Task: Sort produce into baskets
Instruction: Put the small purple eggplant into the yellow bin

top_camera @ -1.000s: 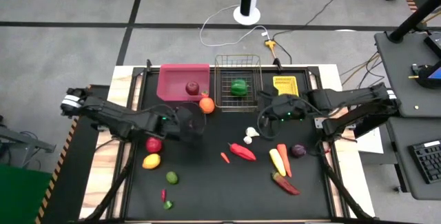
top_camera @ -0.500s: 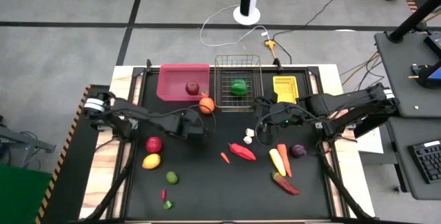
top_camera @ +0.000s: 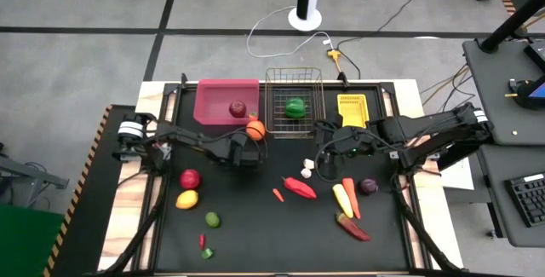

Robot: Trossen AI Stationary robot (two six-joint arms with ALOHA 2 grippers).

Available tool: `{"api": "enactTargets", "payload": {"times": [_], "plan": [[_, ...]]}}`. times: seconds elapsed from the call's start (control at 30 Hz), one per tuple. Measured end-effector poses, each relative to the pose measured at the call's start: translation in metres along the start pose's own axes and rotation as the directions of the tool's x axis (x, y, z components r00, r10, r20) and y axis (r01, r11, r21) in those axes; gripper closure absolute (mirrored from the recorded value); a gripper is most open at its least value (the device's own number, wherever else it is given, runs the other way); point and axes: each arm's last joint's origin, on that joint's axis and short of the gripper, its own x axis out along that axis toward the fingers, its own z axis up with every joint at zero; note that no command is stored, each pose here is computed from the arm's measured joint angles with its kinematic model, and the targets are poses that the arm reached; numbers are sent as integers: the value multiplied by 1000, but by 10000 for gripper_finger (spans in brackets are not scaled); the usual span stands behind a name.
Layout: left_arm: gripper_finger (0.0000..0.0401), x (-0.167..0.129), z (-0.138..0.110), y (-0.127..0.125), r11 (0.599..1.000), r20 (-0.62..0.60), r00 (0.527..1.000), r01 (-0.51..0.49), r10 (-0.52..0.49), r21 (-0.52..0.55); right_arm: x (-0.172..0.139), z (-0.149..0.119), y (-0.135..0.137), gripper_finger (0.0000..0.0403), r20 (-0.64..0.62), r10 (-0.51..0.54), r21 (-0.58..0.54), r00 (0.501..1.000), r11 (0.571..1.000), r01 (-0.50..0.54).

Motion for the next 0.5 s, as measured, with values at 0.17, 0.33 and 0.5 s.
{"api": "enactTargets", "payload": {"times": [0.17, 0.33, 0.5], "plan": [[91, 2, -1, -1, 1000, -15, 1000, 3, -3, 2, 1, 0, 0, 76, 9, 1, -3, 1000, 1000, -1], [94, 2, -1, -1, 1000, -26, 1000, 8, -8, 1, 4, -4, 1, 77, 1, 0, -7, 1000, 1000, 0], [152, 2, -1, -1, 1000, -35, 999, 14, -14, 0, 6, -6, 1, 78, -8, -1, -4, 1000, 1000, 1]]}}
